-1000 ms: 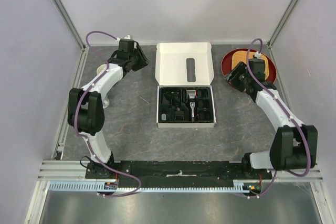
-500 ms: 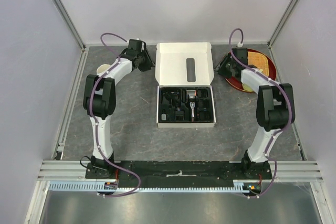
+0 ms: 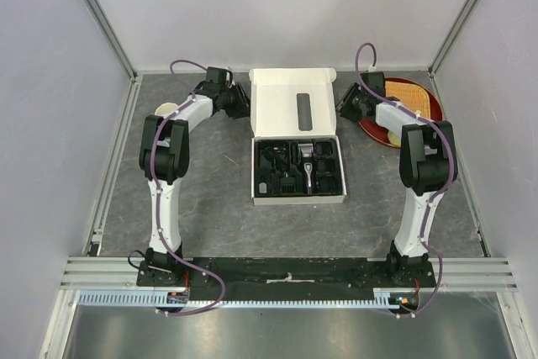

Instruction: Sort the hair-cutting tools

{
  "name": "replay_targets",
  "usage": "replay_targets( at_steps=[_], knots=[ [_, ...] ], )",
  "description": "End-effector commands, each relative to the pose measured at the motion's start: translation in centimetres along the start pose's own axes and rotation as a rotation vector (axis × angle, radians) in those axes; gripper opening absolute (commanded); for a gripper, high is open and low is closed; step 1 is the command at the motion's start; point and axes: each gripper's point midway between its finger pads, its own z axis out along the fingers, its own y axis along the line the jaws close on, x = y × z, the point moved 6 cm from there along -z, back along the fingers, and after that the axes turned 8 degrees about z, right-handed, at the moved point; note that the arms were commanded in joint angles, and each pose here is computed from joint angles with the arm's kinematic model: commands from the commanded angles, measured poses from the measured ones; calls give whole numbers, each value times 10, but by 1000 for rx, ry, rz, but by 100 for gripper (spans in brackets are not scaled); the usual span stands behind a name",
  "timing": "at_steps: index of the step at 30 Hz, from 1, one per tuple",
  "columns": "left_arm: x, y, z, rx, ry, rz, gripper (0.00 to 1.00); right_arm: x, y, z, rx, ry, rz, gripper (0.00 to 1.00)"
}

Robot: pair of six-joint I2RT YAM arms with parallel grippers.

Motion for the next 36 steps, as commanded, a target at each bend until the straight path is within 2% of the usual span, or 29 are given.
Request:
replay_targets(
  at_steps=[1,5,9,19,28,36],
  knots=[
    [-21,-55,-36,225,-80,111,41,1,38,-24,-137,19,-39,44],
    [-26,-69,-52,282,-119,123,41,-1,43,-44,-159,-7,-36,44],
    [-18,-73,-57,329,-80,112,41,0,46,-59,-178,-21,-10,43],
    [8,-74,-93,344,-110,113,39,4,51,-114,-225,-62,3,40],
    [31,-74,-117,368,-106,109,39,24,36,-150,-225,-54,-12,41],
    [44,-61,-123,251,-95,63,39,23,19,-166,-134,-128,-55,45]
  ],
)
